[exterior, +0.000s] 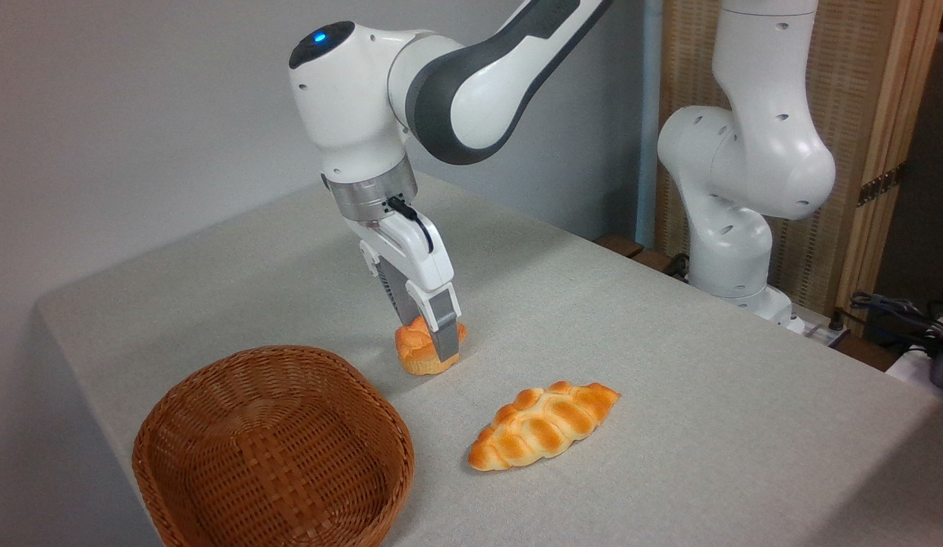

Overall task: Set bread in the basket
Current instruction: 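Lower the open gripper down onto the small round orange bun, then close the gripper fingers around the small orange bun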

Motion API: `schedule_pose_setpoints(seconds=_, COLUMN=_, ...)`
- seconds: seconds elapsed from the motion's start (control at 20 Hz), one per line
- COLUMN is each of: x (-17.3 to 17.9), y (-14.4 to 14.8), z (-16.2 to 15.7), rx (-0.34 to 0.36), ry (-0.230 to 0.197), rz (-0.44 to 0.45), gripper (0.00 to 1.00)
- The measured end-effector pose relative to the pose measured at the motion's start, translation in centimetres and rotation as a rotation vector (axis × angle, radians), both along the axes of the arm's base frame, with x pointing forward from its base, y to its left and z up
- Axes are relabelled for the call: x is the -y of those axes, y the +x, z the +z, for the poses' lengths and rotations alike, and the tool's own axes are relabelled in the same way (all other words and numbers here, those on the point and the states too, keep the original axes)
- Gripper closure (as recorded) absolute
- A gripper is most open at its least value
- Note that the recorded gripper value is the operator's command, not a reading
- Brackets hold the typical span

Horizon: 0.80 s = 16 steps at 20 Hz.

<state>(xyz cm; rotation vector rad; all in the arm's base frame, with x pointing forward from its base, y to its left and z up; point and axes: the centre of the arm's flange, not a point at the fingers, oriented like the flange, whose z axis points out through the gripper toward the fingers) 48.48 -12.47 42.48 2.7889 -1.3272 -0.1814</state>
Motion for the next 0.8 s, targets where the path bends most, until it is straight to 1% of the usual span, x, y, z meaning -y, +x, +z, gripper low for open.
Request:
schedule_pose_setpoints(seconds=0.05, x=-0.01, y=-0.02, z=-0.05, rx=-0.001, ry=0.001, rz=0.0, gripper=0.37)
schedule_pose_setpoints(seconds=0.15, x=-0.02, y=-0.06, z=-0.13, rx=-0.003, ry=0.001, rz=0.0, gripper=0.5)
schedule_pose_setpoints(seconds=0.6, x=-0.04, y=-0.09, z=-0.26, rx=-0.005, ry=0.003, rz=-0.001, gripper=0.5)
schedule_pose_setpoints(seconds=0.7, x=-0.04, y=-0.08, z=-0.34, rx=-0.006, ry=0.003, rz=-0.001, gripper=0.54)
schedule_pose_setpoints(seconds=0.8, x=-0.03, y=-0.06, z=-0.46, rx=-0.009, ry=0.003, rz=-0.001, gripper=0.54)
